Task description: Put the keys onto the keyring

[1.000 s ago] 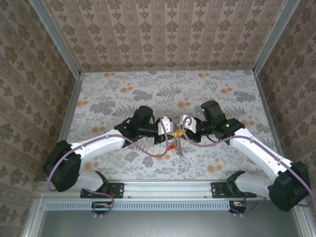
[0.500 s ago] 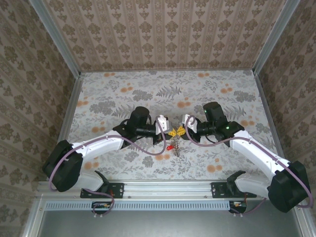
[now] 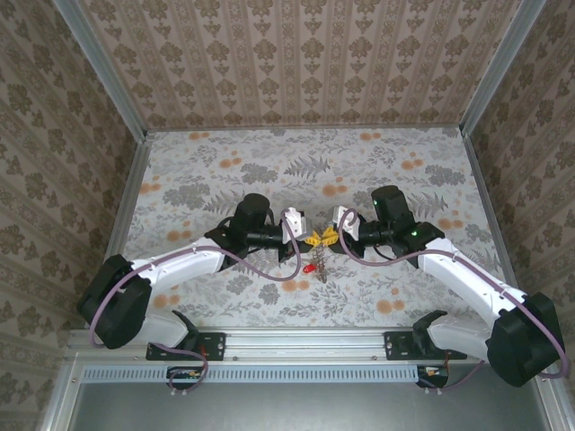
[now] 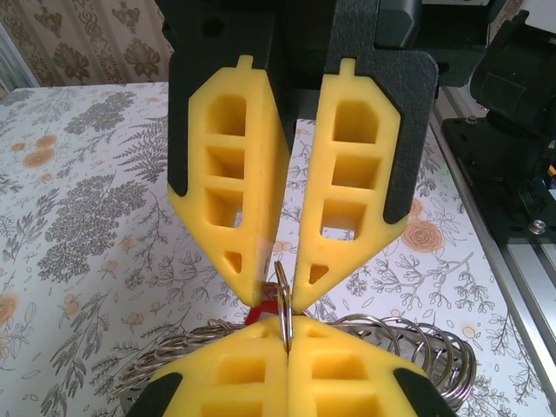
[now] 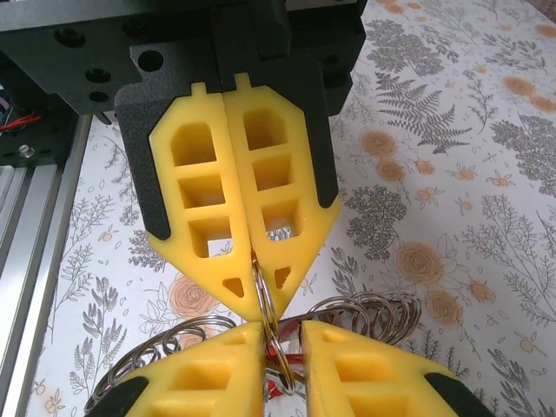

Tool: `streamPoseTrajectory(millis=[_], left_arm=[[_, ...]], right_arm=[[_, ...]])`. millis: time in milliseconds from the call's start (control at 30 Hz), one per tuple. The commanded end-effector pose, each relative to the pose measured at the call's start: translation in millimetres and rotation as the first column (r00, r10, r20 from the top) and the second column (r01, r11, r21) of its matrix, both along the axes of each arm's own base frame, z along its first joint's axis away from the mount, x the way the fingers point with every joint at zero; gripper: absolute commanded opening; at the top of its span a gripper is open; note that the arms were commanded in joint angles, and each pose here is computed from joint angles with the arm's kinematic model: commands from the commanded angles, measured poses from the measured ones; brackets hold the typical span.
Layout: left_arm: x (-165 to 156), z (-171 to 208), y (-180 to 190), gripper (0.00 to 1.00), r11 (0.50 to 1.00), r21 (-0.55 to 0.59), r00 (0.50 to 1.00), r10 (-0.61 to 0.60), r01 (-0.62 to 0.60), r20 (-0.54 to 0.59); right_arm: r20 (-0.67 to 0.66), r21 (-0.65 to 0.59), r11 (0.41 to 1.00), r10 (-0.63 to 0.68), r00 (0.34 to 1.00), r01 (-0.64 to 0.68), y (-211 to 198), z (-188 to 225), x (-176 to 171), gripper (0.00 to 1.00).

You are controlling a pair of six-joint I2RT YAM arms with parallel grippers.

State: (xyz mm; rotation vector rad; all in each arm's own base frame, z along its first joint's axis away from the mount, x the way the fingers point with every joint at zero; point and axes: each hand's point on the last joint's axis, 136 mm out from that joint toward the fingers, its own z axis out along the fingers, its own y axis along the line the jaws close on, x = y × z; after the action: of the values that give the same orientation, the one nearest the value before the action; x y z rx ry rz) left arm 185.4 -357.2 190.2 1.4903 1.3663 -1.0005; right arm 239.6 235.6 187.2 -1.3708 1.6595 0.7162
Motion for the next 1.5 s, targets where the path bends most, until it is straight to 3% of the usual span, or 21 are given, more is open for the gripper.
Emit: streamPoseTrajectory(millis=[0, 267, 333, 633, 833, 1333, 1467], left_arm=[[-10, 25, -2, 0.0, 0.995, -0.082, 0.998, -0.055, 0.057, 0.032], [-6, 22, -3, 0.03, 0.997, -0.067, 0.999, -0.042, 0.043, 0.027], [-4, 19, -2, 0.09, 0.999, -0.042, 0.999, -0.028, 0.029, 0.031], [4, 9, 1, 0.17, 0.995, 0.091, 0.993, 0.016, -0.026, 0.115], [4, 19, -2, 0.2, 0.998, 0.047, 0.99, 0.025, -0.032, 0.137], [2, 11, -4, 0.16, 0.997, 0.068, 0.993, 0.015, -0.023, 0.119], [1, 11, -5, 0.07, 0.997, 0.071, 0.993, 0.006, -0.014, 0.117]], right_arm=[[0.009, 0.04, 0.999, -0.003, 1.0, 0.003, 1, 6, 2, 0.17], [0.02, 0.06, 0.998, -0.002, 1.0, 0.001, 2, 18, 3, 0.03], [0.026, 0.032, 0.999, -0.001, 1.0, 0.0, 1, 18, 2, 0.02], [0.021, -0.118, 0.993, 0.017, 1.0, -0.014, -1, 14, -4, 0.02], [0.023, -0.134, 0.991, 0.03, 0.999, -0.027, 3, 17, -7, 0.02], [0.037, -0.089, 0.995, 0.058, 0.998, -0.054, 11, 27, -11, 0.02], [0.034, -0.087, 0.995, 0.058, 0.998, -0.055, 12, 27, -11, 0.02]])
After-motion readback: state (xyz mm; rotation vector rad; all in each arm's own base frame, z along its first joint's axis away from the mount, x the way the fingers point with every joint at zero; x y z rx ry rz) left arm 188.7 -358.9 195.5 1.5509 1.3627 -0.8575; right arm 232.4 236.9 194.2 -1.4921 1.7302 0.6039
